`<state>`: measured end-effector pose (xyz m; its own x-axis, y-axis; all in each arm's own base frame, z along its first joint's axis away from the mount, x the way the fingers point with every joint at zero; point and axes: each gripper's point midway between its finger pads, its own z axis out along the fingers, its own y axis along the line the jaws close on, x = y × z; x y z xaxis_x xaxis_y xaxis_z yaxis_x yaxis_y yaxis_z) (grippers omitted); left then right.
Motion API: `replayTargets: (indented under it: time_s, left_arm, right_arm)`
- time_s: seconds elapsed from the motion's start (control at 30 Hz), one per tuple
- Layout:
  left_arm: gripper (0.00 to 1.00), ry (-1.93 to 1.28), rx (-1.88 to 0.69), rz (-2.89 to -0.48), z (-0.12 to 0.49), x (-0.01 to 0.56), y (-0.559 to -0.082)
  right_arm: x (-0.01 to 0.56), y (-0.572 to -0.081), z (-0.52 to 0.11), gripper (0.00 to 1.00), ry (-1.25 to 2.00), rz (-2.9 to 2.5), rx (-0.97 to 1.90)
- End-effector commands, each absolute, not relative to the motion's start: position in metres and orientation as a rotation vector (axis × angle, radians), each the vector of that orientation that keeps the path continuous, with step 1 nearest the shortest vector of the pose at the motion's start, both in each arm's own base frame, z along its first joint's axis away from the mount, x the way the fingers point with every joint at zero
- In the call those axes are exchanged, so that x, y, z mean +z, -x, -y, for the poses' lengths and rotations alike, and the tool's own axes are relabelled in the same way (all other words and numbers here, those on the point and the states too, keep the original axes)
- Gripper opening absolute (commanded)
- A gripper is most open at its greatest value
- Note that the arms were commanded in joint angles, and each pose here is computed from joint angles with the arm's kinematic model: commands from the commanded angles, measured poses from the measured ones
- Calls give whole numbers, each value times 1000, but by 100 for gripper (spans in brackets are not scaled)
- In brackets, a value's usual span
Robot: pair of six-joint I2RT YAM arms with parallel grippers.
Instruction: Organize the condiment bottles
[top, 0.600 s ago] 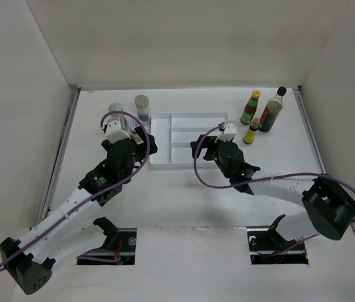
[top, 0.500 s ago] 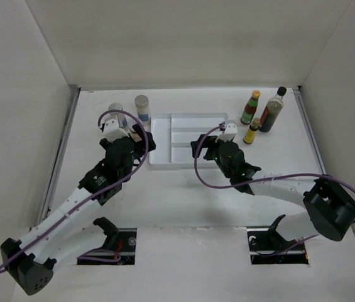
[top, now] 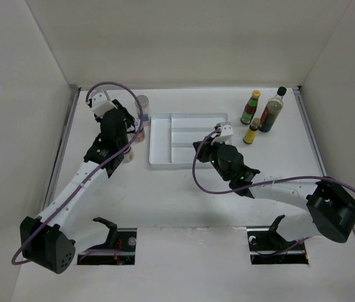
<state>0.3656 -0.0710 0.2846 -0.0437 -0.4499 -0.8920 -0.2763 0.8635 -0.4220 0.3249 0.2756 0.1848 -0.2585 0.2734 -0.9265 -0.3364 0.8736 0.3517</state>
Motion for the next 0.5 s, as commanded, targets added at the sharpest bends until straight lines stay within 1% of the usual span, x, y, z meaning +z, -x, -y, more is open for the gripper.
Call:
replayTargets:
  time_s: [0.0,0.03,0.07,0.1,0.13,0.17,0.2,0.23,0.27,0.3,0.37,0.4,0.43,0.47]
  left_arm:
    - [32,594,-176,-1529,57,325,-391]
    - [29,604,-154,-1538,52,324,-397]
    - [29,612,-133,-1553,47,322,-404]
    - [29,623,-101,-1570,39,321,-411]
    - [33,639,-64,-1589,30,318,-417]
    - [41,657,-38,-1601,21,316,-423]
    - [51,668,-18,-1612,14,314,-429]
    - [62,676,-1,-1626,8,311,-435]
    - [71,679,16,-1648,3,306,-440]
    - [77,684,29,-1672,-1,301,-444]
    - [85,672,60,-1726,-7,291,-454]
    - [86,661,77,-1748,-8,286,-458]
    - [87,660,95,-1767,-10,279,-462]
    - [87,666,107,-1781,-13,272,-466]
  right_arm:
    - [224,-318,-292,23,75,-1624,685]
    - [223,-316,-293,13,82,-1634,688]
    - [223,-315,-293,8,82,-1646,695]
    - [221,-314,-293,6,77,-1664,702]
    - [219,-315,-291,7,59,-1679,711]
    - [219,-318,-288,8,42,-1682,716]
    - [216,-321,-286,11,34,-1690,717]
    - [214,-322,-285,15,32,-1692,718]
    - [212,-324,-285,21,33,-1692,717]
    - [211,-326,-283,30,26,-1687,714]
    - [209,-327,-282,47,22,-1678,718]
    - [207,-328,-281,54,21,-1674,718]
    - [207,-329,-281,60,20,-1672,719]
    - [206,-329,-280,64,19,-1672,717]
